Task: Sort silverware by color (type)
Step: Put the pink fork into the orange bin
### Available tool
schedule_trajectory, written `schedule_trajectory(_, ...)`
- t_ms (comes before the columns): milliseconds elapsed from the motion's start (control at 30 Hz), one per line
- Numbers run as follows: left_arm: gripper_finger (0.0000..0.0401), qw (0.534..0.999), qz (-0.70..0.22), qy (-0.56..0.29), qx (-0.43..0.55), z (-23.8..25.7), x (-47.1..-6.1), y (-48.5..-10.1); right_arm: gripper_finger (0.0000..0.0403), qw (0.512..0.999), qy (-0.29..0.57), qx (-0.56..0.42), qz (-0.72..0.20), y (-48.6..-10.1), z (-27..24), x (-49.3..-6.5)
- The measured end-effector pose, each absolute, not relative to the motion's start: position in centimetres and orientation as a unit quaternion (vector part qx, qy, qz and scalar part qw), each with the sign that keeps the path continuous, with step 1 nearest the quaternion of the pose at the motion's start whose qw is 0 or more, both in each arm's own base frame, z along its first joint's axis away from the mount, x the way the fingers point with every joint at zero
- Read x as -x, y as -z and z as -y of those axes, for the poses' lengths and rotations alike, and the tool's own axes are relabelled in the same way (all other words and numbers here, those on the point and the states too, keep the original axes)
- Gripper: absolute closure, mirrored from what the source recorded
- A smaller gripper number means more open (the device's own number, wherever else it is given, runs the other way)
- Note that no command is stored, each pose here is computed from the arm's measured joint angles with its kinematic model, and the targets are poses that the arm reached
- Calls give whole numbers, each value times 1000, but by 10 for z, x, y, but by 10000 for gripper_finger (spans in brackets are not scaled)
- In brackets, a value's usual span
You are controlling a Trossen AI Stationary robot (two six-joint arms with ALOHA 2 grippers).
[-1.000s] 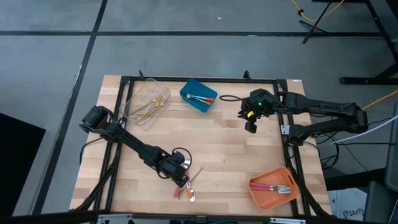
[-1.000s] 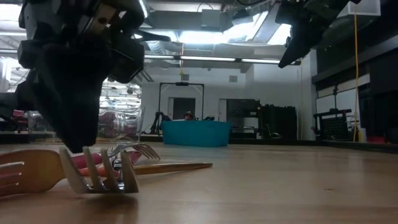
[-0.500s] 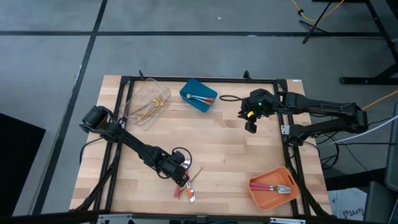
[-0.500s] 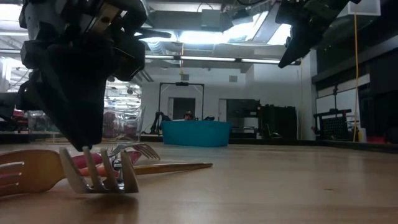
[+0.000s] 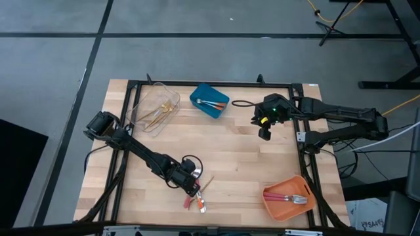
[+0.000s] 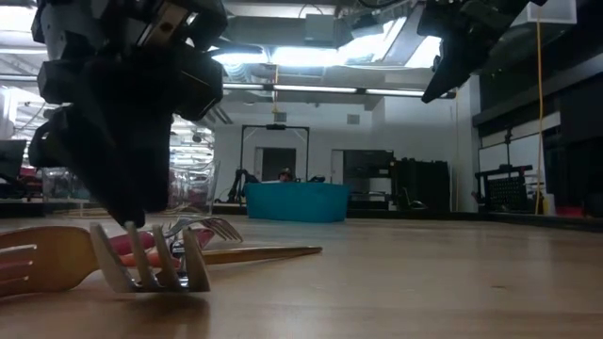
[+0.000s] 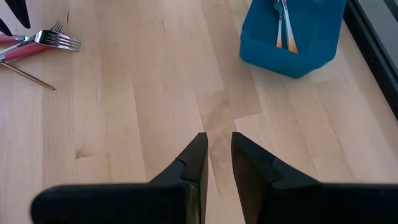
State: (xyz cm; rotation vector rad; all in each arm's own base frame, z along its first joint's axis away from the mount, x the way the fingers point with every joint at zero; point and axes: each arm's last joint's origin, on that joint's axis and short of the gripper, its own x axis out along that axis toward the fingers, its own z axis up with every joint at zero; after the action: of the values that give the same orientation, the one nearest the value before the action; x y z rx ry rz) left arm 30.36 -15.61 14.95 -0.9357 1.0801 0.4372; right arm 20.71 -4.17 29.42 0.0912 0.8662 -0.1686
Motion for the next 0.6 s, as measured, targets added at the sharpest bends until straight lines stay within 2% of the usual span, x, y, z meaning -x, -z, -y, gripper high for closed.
schedule_trajectory(200,242,737,-486,-203,423,156,-304,-150,343,903,82,-44,-419,-294,42,-207)
schedule_trajectory(433,244,744,-478,-210,418,156,-304,-149,343,903,82,-44,-419,-294,42,-207)
schedule_trajectory(600,245,731,-502,-194,419,164,-305,-135,343,903,81,-44,-419,-294,42,-207)
